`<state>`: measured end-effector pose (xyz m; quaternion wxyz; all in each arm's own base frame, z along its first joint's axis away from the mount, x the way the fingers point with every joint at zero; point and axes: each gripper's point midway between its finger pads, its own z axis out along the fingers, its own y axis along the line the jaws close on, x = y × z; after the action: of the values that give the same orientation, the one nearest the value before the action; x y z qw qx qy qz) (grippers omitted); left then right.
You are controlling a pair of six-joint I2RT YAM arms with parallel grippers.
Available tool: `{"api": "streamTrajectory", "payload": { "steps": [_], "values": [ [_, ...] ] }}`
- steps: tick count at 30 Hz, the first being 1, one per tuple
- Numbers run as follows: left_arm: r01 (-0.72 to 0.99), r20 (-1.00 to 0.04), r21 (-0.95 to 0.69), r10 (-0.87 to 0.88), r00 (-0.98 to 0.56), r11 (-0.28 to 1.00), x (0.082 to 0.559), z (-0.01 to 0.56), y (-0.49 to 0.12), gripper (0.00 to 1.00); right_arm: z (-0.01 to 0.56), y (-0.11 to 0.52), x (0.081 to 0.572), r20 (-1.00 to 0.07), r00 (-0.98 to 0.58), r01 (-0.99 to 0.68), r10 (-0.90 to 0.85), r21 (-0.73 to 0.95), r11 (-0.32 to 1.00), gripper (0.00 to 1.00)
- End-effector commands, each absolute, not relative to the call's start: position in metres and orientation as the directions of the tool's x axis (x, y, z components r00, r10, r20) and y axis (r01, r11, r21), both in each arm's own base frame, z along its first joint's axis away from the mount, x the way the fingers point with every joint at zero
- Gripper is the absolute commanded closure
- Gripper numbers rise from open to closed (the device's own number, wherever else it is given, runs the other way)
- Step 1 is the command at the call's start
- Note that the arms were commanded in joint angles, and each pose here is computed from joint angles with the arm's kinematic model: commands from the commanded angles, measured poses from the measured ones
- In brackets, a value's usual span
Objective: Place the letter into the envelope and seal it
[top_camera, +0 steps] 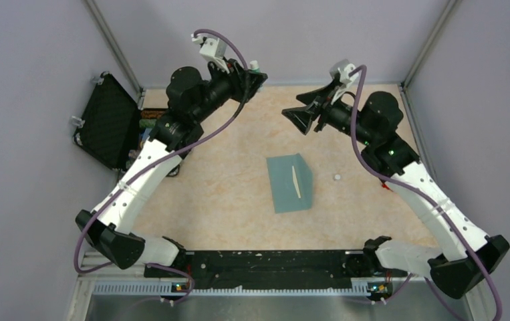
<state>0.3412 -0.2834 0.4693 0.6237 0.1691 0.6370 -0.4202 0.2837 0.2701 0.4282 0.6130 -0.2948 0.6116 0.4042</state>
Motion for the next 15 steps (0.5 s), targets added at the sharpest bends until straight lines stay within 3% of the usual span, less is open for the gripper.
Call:
{"api": "streamTrajectory", "payload": {
  "steps": [1,6,15],
  "values": [
    [0.567,-0.888,-0.404,-0.458,-0.053,0.718,0.352,0.515,-0.252,1.0,0.448,0.237,0.303,-0.972,0.158,-0.674,0.175,0.024,0.738,0.37],
    [0.618,-0.86,-0.454,-0.497,-0.116,0.642,0.343,0.521,-0.275,1.0,0.46,0.261,0.306,-0.967,0.157,-0.704,0.201,0.033,0.709,0.44],
    [0.706,-0.857,-0.457,-0.48,-0.187,0.541,0.328,0.505,-0.3,1.0,0.483,0.289,0.296,-0.95,0.159,-0.794,0.268,0.039,0.606,0.45]
  ]
}}
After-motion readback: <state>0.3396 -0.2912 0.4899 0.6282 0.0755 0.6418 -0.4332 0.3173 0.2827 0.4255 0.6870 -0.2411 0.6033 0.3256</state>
